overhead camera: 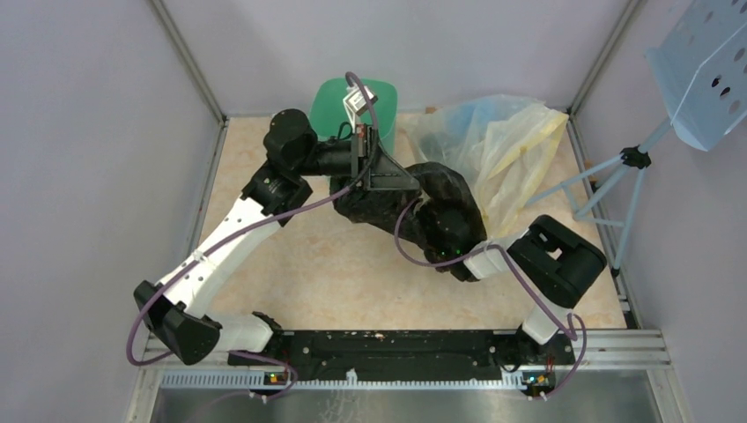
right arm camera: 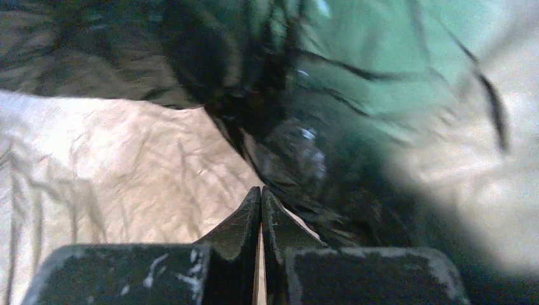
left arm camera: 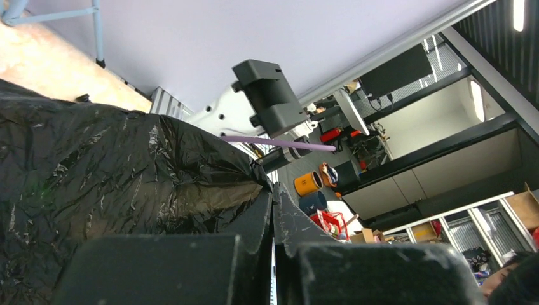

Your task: Put the trash bags into the trash bin

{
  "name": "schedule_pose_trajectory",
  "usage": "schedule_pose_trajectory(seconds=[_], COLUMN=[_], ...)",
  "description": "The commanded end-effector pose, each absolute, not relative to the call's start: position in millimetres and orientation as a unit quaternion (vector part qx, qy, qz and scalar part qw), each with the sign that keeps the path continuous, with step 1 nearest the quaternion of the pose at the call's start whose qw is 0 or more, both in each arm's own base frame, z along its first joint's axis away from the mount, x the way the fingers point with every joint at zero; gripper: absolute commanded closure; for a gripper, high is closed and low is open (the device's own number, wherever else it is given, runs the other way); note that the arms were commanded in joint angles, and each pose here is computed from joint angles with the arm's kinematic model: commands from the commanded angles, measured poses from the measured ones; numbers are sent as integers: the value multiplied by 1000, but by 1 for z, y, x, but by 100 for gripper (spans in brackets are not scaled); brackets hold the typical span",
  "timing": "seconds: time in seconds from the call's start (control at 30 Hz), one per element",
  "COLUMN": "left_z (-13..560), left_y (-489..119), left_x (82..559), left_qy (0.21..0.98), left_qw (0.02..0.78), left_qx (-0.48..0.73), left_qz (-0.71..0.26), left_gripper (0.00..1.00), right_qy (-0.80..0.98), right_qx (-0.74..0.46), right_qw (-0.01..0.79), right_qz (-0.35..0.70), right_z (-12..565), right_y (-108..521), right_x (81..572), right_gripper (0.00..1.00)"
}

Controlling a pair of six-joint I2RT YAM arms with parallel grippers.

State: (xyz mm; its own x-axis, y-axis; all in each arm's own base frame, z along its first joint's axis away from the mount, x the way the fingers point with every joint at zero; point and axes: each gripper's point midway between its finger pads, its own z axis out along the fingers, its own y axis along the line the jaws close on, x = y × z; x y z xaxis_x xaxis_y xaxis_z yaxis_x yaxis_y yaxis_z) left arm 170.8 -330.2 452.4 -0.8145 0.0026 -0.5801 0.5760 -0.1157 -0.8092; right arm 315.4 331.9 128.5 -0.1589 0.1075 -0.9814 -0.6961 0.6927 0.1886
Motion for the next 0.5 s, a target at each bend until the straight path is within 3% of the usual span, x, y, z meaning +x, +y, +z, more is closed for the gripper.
schedule_pose_trajectory(seconds=[0.0, 0.23, 0.47], left_z=[474, 427, 365], left_y=[-313, -308, -311], left_x=[145, 139, 179], left_qy=[614, 656, 740], left_qw=[239, 208, 240], left_qx=[281, 283, 253], left_qz=[-698, -668, -575], left_gripper=[100, 100, 100], right_qy=[673, 650, 595], right_qx=[-179, -178, -217], right_qw=[590, 582, 581], right_qz=[409, 454, 511], right_z=[145, 175, 227], right_y=[332, 333, 345], right_x=[310, 299, 271], right_gripper=[100, 100, 100])
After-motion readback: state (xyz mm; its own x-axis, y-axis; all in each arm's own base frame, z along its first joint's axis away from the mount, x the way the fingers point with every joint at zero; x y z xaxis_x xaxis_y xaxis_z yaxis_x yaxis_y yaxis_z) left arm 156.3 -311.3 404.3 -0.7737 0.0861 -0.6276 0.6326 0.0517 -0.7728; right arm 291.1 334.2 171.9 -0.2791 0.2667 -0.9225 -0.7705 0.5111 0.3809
